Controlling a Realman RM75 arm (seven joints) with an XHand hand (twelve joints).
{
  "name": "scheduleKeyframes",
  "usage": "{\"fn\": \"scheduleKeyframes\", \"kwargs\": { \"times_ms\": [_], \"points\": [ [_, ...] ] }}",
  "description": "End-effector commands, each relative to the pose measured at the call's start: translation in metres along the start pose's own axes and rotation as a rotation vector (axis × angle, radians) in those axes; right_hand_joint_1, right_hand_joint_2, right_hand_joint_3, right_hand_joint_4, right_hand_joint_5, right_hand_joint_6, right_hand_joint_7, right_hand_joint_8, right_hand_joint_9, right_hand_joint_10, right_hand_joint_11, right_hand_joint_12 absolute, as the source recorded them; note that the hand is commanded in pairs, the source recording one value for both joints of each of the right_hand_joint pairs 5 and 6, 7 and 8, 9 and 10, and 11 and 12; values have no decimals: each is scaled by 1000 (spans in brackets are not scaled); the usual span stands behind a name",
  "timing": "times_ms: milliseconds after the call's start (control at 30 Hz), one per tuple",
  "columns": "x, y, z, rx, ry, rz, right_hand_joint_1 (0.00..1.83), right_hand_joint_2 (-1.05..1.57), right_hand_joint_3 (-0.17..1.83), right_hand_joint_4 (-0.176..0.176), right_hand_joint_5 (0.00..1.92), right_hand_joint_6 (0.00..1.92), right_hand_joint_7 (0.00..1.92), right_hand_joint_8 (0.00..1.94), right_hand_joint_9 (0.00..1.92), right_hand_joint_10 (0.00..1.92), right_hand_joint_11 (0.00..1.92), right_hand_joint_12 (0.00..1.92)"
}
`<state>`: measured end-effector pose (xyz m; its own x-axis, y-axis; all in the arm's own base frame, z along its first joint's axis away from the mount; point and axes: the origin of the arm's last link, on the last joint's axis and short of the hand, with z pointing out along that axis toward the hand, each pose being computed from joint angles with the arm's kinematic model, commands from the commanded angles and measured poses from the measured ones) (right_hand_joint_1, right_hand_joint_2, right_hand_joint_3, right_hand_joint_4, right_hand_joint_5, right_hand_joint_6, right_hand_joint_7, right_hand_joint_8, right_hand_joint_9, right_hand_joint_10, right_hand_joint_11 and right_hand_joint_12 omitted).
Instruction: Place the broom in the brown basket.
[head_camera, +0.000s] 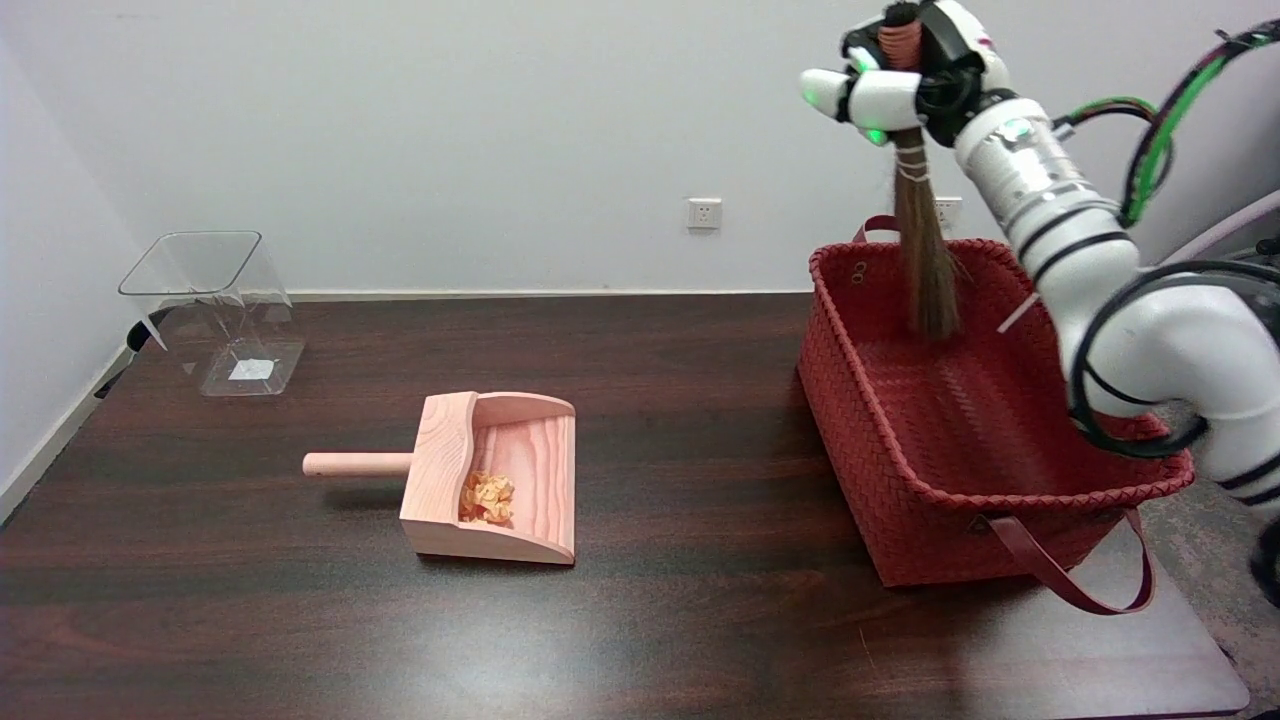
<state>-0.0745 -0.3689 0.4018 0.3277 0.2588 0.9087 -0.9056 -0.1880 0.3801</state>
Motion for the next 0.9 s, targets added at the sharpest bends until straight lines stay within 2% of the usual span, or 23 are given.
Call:
{"fn": "scheduleKeyframes", "kwargs": {
  "times_ms": [33,567,900],
  "points": [
    [30,23,-34,-130,-21,59,1338,1084,503,0,1920,1920,1920,1920,1920,1920,1920,1920],
    [7,49,-49,-210,-80,135,1347,1059,536,0,1920,1920,1920,1920,1920,1920,1920,1920],
    [-17,52,-50,-157,-39,174,1356,989,586,0,1920,1920,1920,1920,1920,1920,1920,1920]
  ]
}}
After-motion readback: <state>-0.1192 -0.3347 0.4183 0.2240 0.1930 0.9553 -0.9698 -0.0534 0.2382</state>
